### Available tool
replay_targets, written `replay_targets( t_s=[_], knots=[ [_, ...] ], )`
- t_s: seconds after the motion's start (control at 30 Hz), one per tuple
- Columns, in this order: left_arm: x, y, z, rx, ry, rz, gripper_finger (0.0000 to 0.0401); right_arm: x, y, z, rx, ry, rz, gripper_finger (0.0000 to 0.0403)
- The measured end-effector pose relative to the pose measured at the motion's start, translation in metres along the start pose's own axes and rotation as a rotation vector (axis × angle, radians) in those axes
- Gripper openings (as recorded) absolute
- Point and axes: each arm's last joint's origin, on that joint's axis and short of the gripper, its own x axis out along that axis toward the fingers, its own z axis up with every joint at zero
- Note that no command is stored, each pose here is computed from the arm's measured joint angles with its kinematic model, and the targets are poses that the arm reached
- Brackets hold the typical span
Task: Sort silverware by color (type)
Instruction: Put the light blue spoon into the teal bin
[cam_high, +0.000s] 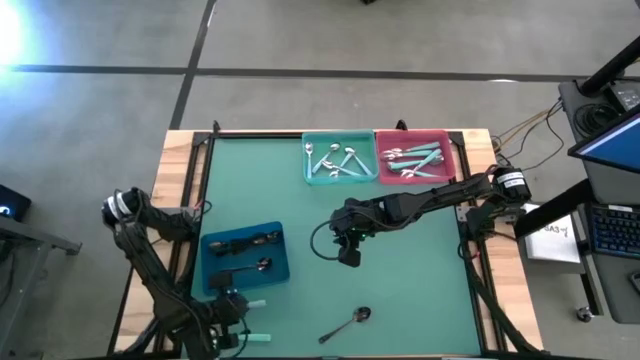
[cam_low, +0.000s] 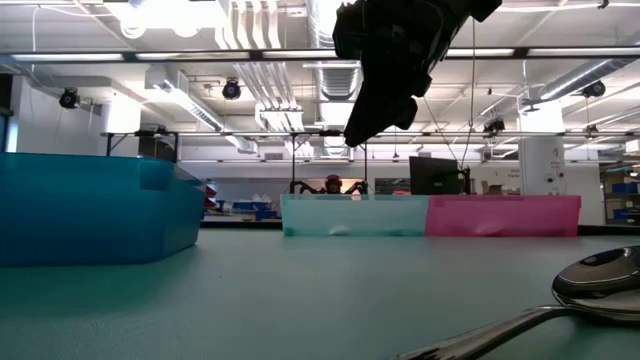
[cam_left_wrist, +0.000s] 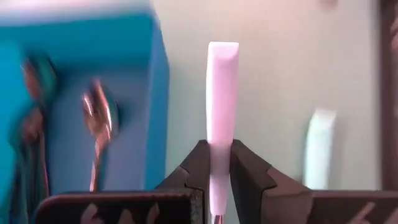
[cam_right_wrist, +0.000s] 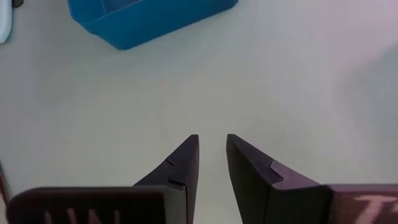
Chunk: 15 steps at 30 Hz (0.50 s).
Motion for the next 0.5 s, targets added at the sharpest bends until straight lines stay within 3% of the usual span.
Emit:
replay_targets(
  t_s=[0.27,0.5],
  knots=[
    [-0.027,-0.003,0.032,-0.092,-0.467,0.092,0.0022,0.0,0.0,0.0,-0.008,-0.002,0.0,0.0084],
    [-0.037,-0.002,0.055,-0.164,-0.68,0.173,0.0022,0.0,0.002,0.007,-0.02,-0.074,0.021,0.0084]
  ],
)
